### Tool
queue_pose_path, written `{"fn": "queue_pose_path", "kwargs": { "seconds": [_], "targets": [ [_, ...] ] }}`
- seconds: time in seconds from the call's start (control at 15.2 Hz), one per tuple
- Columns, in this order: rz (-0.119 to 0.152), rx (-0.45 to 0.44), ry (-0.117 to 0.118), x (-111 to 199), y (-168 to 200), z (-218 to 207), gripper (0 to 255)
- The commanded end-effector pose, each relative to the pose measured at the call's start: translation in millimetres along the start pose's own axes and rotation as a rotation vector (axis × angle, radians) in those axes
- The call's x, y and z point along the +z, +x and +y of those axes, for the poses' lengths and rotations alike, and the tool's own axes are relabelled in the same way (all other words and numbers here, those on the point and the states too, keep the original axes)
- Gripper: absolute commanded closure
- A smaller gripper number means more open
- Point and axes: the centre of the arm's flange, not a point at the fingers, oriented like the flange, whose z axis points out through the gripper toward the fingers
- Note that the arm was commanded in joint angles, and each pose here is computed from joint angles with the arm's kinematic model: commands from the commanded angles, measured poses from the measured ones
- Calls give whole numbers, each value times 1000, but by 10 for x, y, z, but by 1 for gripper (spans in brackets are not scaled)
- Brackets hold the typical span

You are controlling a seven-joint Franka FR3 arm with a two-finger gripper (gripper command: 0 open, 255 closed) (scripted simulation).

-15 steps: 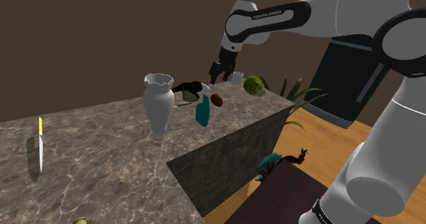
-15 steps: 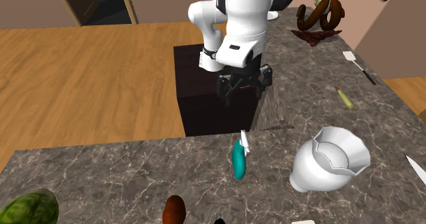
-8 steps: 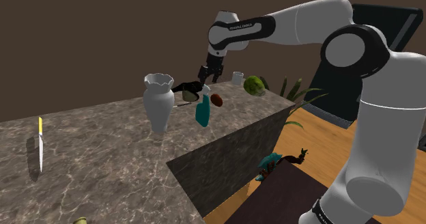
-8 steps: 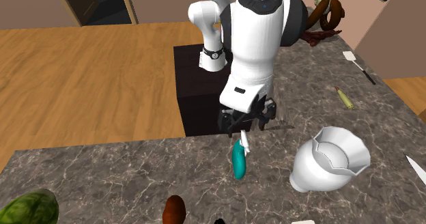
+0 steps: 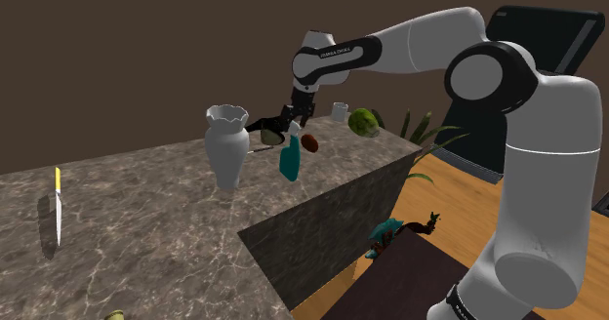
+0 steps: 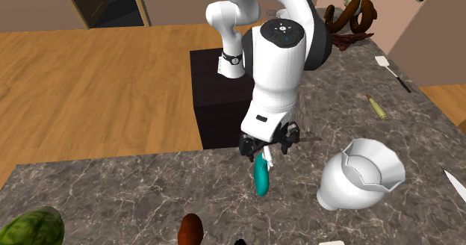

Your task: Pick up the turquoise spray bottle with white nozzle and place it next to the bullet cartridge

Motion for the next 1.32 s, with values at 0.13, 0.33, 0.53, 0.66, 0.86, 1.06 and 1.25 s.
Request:
{"fn": "queue_pose_path", "kwargs": {
  "seconds": [0.13, 0.33, 0.53, 0.66, 0.86, 1.06, 1.25],
  "targets": [
    [1, 0, 0, 30, 3, -4, 0],
    [1, 0, 0, 30, 3, -4, 0],
    [1, 0, 0, 29, 2, -4, 255],
    [1, 0, 0, 29, 2, -4, 255],
    [1, 0, 0, 29, 2, -4, 255],
    [1, 0, 0, 30, 3, -4, 255],
    [1, 0, 0, -128, 23, -7, 255]
  ]
}}
